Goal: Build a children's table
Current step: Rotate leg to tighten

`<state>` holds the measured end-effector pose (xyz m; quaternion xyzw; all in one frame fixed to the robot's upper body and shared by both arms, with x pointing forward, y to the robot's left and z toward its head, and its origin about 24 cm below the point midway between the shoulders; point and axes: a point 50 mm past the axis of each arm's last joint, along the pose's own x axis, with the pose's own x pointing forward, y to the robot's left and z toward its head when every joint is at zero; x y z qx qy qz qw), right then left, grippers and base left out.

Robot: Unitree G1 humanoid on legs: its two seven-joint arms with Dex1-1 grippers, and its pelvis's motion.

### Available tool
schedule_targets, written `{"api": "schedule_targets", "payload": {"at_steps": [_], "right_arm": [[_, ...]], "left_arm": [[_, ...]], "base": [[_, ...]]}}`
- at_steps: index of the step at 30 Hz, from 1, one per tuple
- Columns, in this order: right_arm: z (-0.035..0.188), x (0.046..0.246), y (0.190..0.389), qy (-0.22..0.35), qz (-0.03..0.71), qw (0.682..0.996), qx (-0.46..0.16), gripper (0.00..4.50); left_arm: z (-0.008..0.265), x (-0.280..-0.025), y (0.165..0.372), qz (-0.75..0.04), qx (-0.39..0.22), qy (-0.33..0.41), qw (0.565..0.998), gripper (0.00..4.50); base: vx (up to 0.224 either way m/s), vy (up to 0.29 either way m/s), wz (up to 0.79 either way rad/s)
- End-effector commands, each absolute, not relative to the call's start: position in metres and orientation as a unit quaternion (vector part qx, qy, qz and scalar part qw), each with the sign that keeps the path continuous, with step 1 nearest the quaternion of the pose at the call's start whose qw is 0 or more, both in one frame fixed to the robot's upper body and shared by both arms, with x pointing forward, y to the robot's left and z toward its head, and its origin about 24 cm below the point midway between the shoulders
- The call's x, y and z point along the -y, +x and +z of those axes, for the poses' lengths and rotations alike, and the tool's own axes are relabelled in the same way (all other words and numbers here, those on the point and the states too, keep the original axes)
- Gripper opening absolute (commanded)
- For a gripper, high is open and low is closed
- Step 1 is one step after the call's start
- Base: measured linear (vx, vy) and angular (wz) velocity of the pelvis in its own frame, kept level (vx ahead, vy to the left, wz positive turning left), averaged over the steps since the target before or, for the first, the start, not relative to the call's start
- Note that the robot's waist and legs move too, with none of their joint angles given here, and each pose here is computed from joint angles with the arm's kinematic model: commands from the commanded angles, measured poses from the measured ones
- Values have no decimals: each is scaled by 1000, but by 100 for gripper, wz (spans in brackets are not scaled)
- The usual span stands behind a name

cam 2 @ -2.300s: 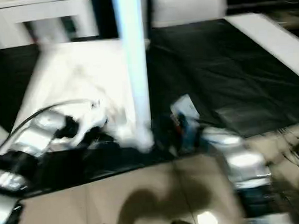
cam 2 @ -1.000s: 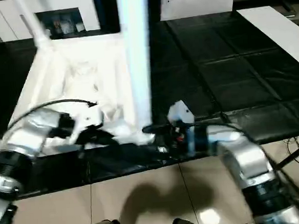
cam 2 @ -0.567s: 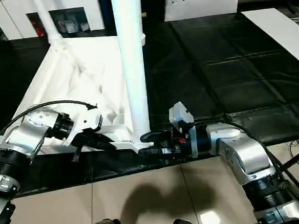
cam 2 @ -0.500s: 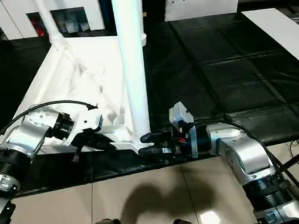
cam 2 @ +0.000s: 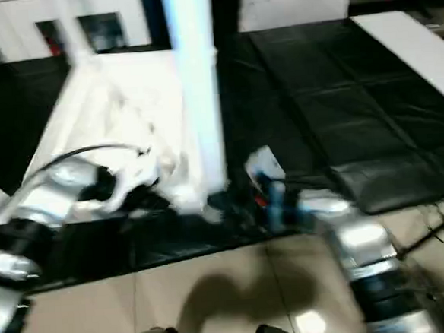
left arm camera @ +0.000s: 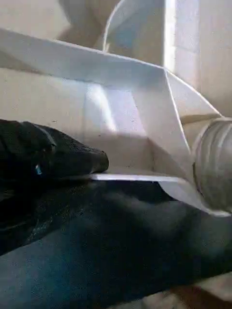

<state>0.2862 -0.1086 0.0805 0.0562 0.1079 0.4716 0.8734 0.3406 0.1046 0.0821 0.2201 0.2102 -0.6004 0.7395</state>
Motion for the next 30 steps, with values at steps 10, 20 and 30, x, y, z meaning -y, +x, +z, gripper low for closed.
{"api": "schedule_targets", "payload": {"at_steps": [10, 20, 30], "right_arm": [[79, 84, 314, 93, 247, 957, -120, 1], [92, 102, 310, 80, 254, 962, -54, 91], [94, 139, 293, -4, 415, 908, -62, 179]], "left_arm": [[104, -75, 358, -447, -160, 159, 865, 0], [89, -90, 350, -498, -175, 219, 820, 0], [81, -116, 336, -618, -194, 276, 710, 0]], "base": [[0, 0, 0], [0, 0, 0], [0, 0, 0]]}}
